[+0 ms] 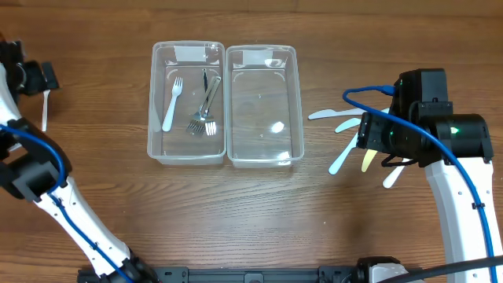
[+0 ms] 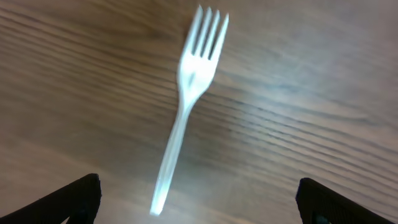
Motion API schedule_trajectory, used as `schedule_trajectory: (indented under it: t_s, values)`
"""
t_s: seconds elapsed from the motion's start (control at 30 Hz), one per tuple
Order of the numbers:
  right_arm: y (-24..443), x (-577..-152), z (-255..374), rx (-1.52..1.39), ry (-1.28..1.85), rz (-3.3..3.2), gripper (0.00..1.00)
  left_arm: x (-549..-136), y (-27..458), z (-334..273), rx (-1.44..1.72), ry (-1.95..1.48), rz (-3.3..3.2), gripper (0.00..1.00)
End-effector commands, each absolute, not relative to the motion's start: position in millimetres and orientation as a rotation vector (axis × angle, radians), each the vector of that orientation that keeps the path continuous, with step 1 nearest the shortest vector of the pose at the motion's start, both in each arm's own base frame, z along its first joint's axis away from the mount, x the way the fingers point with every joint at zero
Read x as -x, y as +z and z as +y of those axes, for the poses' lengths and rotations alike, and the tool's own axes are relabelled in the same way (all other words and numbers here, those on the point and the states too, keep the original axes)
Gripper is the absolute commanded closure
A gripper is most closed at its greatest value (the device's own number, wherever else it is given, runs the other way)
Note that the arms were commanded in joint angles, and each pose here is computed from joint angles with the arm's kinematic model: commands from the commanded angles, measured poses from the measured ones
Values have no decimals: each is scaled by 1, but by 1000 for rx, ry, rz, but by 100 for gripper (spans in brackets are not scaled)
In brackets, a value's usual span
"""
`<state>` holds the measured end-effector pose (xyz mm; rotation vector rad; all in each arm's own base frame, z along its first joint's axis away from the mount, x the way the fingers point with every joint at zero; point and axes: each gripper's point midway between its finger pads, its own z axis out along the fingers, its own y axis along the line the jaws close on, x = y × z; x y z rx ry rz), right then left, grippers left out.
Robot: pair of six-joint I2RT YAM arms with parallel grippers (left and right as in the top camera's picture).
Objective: Pack container
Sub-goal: 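Move the left gripper to the last white fork and grasp it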
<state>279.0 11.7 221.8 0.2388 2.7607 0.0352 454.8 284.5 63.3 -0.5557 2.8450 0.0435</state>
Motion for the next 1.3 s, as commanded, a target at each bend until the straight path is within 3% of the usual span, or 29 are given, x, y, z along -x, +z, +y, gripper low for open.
schedule_trajectory:
  t_s: [0.0, 0.7, 0.77, 1.0, 1.27]
  values:
    - [234, -280, 12, -240, 49, 2724, 26, -456, 28, 280, 467, 32, 2912, 0]
    - [233, -280, 12, -240, 47, 2730, 25, -466, -29, 284, 327, 49, 2958, 2]
    - [232, -280, 12, -240, 46, 2735, 25, -466, -29, 284, 327, 48, 2958, 8]
    - [230, -280, 12, -241, 45, 2740, 25, -463, -29, 281, 330, 36, 2970, 60]
    - [230, -280, 12, -240, 45, 2740, 25, -459, -29, 282, 335, 45, 2986, 85]
